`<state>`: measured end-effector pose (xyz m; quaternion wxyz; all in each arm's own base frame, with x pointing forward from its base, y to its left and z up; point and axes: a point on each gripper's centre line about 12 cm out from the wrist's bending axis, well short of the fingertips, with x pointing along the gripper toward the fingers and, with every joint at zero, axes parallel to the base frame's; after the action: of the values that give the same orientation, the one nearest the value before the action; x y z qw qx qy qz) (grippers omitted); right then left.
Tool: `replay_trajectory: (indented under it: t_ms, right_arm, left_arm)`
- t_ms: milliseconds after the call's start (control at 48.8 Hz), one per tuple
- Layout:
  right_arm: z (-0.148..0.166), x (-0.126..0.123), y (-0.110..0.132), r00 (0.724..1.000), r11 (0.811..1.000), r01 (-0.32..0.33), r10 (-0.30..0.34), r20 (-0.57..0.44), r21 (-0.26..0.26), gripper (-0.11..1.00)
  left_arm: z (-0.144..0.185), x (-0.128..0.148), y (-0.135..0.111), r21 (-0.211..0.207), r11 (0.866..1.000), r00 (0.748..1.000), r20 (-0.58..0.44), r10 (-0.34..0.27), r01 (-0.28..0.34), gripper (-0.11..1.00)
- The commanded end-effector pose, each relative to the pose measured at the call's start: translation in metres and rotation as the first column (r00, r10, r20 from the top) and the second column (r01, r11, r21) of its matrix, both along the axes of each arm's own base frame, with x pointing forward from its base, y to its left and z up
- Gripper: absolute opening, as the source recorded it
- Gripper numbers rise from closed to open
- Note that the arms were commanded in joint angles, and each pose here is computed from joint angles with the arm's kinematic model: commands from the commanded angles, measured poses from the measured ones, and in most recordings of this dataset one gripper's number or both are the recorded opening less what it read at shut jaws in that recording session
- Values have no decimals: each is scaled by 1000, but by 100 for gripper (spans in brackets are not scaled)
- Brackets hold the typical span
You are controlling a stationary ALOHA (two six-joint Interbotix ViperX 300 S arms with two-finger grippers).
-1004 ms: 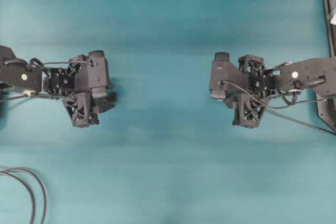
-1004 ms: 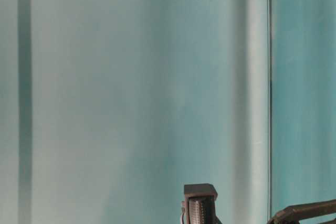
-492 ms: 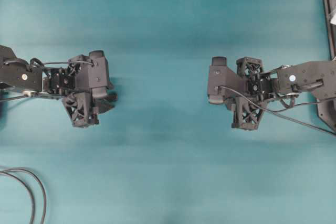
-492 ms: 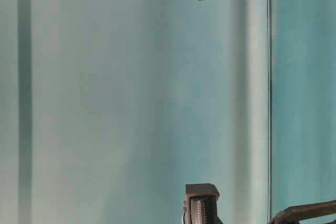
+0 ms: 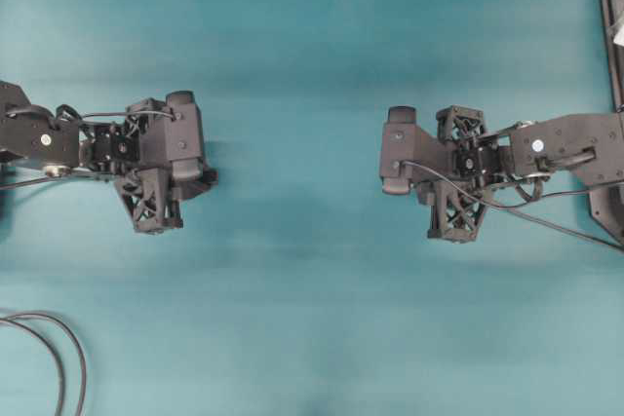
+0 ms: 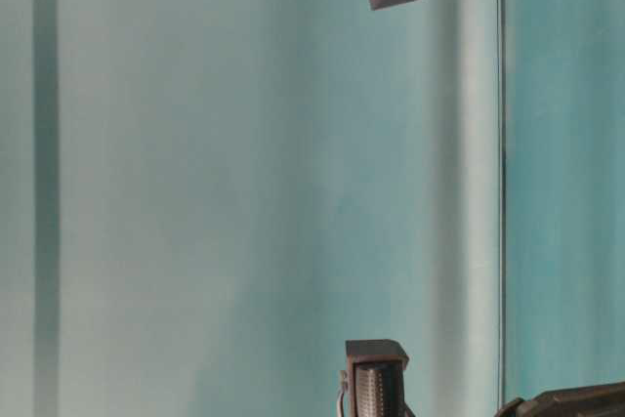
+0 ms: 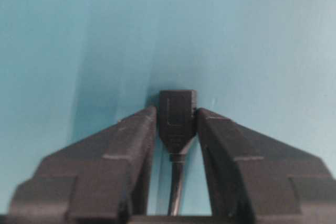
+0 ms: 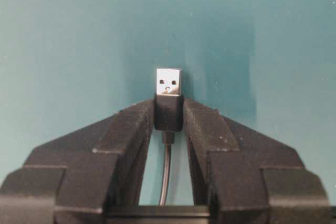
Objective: Insert the USB using both arms.
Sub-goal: 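Close both grippers on the connector housings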
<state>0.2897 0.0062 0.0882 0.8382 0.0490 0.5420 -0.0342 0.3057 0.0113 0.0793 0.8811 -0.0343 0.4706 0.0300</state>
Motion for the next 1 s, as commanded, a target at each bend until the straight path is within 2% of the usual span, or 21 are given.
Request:
replay_trajectory:
  t_ms: [0, 246, 348, 512, 574, 656, 820, 984]
  right_arm:
    - [-3, 5, 8, 1000, 1000, -24, 24, 1, 2, 26]
    - [2, 6, 8, 1000, 1000, -24, 24, 18, 3, 26]
    - [6, 6, 8, 999, 1000, -24, 24, 31, 3, 26]
    - [13, 6, 8, 998, 1000, -22, 22, 51, 4, 26]
    - [15, 6, 8, 998, 1000, -24, 24, 52, 3, 19]
    - [17, 5, 7, 999, 1000, -23, 23, 49, 2, 18]
    - [20, 5, 7, 998, 1000, -21, 21, 51, 2, 18]
    - [31, 7, 5, 998, 1000, -19, 19, 68, -2, 18]
  left_arm:
    - [0, -1, -6, 4, 1000, 1000, -11, -26, 26, 24]
    - [0, -1, -8, 5, 999, 999, -12, -35, 35, 22]
    - [2, 1, -11, -8, 1000, 999, -21, -24, 23, 22]
    - [3, -1, -11, -8, 1000, 989, -147, -28, 27, 22]
    - [4, -2, -11, -10, 1000, 982, -187, -26, 24, 22]
    - [6, -1, -11, -10, 1000, 976, -217, -25, 23, 20]
    - [11, 3, -11, -13, 1000, 984, -178, -20, 18, 20]
    - [29, 15, -12, -20, 1000, 998, -58, -7, 6, 19]
